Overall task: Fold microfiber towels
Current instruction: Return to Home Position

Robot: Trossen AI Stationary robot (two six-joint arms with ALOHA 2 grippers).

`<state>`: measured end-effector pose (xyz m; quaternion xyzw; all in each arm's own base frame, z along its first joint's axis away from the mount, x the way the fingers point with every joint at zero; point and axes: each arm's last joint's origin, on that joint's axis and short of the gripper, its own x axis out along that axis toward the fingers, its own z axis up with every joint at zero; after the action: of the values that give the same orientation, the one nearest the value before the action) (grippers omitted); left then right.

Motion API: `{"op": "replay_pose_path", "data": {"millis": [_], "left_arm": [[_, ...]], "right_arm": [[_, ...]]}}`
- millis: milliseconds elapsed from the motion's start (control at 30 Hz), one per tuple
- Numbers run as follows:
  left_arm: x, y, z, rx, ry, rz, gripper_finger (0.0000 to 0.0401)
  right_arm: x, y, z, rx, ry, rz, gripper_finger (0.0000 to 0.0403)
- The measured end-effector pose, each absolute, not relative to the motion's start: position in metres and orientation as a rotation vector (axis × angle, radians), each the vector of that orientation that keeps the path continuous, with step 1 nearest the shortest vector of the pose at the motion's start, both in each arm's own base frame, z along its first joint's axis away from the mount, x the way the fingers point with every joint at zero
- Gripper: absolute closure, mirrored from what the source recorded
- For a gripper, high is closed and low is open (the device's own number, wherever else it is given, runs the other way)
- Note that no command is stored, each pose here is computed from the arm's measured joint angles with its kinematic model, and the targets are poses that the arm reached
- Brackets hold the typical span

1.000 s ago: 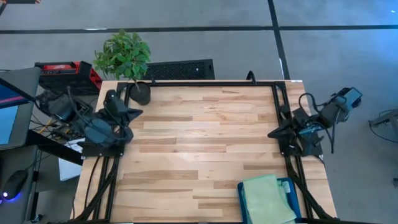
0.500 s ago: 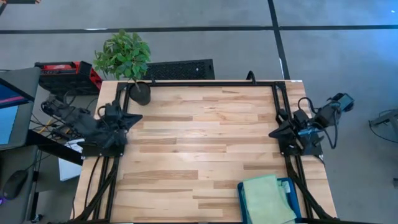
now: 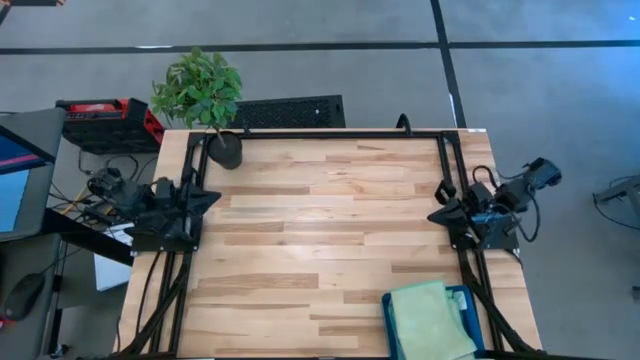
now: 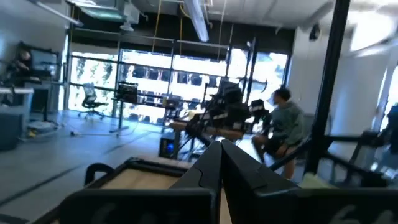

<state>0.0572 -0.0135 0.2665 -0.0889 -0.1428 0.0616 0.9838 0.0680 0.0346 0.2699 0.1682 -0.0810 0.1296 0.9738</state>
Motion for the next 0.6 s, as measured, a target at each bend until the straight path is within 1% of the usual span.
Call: {"op": "replay_pose_path", "data": {"millis": [133,233,367,467,600], "left_arm": [[0.061,-0.016,0.260,-0.089,-0.263,0.128,0.0401],[0.063,-0.017,0.253,-0.077,-0.227,0.134,0.0401],[0.064,-0.019,0.251,-0.069,-0.230,0.094,0.0401],[0.069,-0.022,0.239,-0.047,-0.198,0.084,0.0401],[0.073,-0.024,0.227,-0.079,-0.169,0.089,0.0401]], "right_arm": [[0.074,0.036,0.256,0.300,-0.182,0.237,0.0391],[0.079,0.037,0.244,0.266,-0.196,0.213,0.0391],[0.084,0.039,0.227,0.253,-0.212,0.209,0.0391],[0.087,0.039,0.218,0.252,-0.229,0.227,0.0391],[0.091,0.038,0.203,0.239,-0.218,0.218,0.0391]]}}
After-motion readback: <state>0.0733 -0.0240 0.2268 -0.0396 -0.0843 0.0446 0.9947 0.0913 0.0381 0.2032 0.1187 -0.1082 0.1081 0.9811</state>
